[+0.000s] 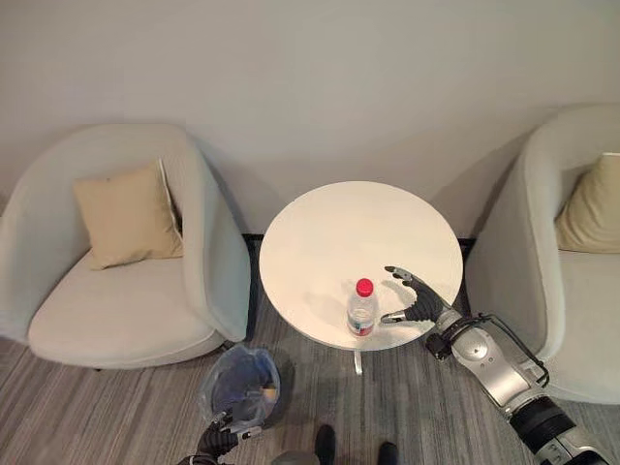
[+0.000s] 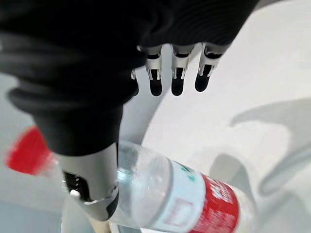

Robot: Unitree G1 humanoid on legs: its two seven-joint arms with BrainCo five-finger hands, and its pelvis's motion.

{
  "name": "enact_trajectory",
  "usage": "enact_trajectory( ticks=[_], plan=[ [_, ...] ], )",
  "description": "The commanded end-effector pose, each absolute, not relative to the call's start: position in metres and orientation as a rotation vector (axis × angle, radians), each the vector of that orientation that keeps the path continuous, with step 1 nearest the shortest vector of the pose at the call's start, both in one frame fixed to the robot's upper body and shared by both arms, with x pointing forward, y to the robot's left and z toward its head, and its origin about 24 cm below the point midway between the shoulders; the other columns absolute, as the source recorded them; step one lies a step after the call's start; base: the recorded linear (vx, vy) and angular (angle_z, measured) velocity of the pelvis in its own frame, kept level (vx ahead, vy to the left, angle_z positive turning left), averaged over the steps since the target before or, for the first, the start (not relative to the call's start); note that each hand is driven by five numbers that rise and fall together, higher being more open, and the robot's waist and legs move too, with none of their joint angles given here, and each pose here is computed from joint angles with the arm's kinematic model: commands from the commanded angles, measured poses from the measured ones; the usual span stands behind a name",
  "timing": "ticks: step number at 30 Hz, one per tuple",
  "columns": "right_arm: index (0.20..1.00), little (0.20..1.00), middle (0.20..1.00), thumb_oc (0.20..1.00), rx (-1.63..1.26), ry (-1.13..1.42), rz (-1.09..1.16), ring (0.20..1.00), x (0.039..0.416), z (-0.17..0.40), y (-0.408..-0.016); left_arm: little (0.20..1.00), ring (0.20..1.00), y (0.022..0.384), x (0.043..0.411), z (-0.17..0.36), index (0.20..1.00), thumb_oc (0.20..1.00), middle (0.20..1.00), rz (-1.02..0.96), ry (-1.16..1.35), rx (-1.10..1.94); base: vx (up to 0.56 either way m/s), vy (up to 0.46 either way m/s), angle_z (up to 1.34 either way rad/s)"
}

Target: Gather garbage on tea table into small bin, then transfer packed bag to large trash can.

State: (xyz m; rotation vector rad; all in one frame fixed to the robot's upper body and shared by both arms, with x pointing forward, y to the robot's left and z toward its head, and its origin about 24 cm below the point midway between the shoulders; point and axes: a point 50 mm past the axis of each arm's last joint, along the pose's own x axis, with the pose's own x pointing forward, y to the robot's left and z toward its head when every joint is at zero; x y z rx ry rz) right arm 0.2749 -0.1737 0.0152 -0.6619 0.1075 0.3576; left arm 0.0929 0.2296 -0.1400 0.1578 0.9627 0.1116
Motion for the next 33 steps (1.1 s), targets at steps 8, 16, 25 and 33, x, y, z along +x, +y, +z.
enact_trajectory(
  ticks=[8, 16, 25, 33],
  plan=[
    [1.000, 1.000, 1.000, 1.000, -0.602, 0.037, 0.294, 1.000, 0.295, 0.026, -0.158, 1.000, 1.000, 0.245, 0.130, -0.123, 1.000, 1.000, 1.000, 0.102, 0.841, 0.227, -0.01, 0.010, 0.22],
    [0.200, 0.200, 0.200, 0.200, -0.600, 0.000, 0.309, 0.200, 0.318, 0.037, -0.130, 1.000, 1.000, 0.238, 0.143, -0.120, 1.000, 1.000, 1.000, 0.084, 0.807, 0.233, -0.03, 0.015, 0.17],
    [0.200, 0.200, 0.200, 0.200, -0.524, -0.132, 0.223, 0.200, 0.316, 0.069, -0.146, 1.000, 1.000, 0.243, 0.140, -0.120, 1.000, 1.000, 1.000, 0.107, 0.819, 0.229, 0.00, 0.005, 0.05],
    [0.200, 0.200, 0.200, 0.200, -0.452, -0.154, 0.252, 0.200, 0.280, 0.067, -0.163, 1.000, 1.000, 0.243, 0.132, -0.124, 1.000, 1.000, 1.000, 0.106, 0.854, 0.222, -0.02, -0.018, 0.05]
  ],
)
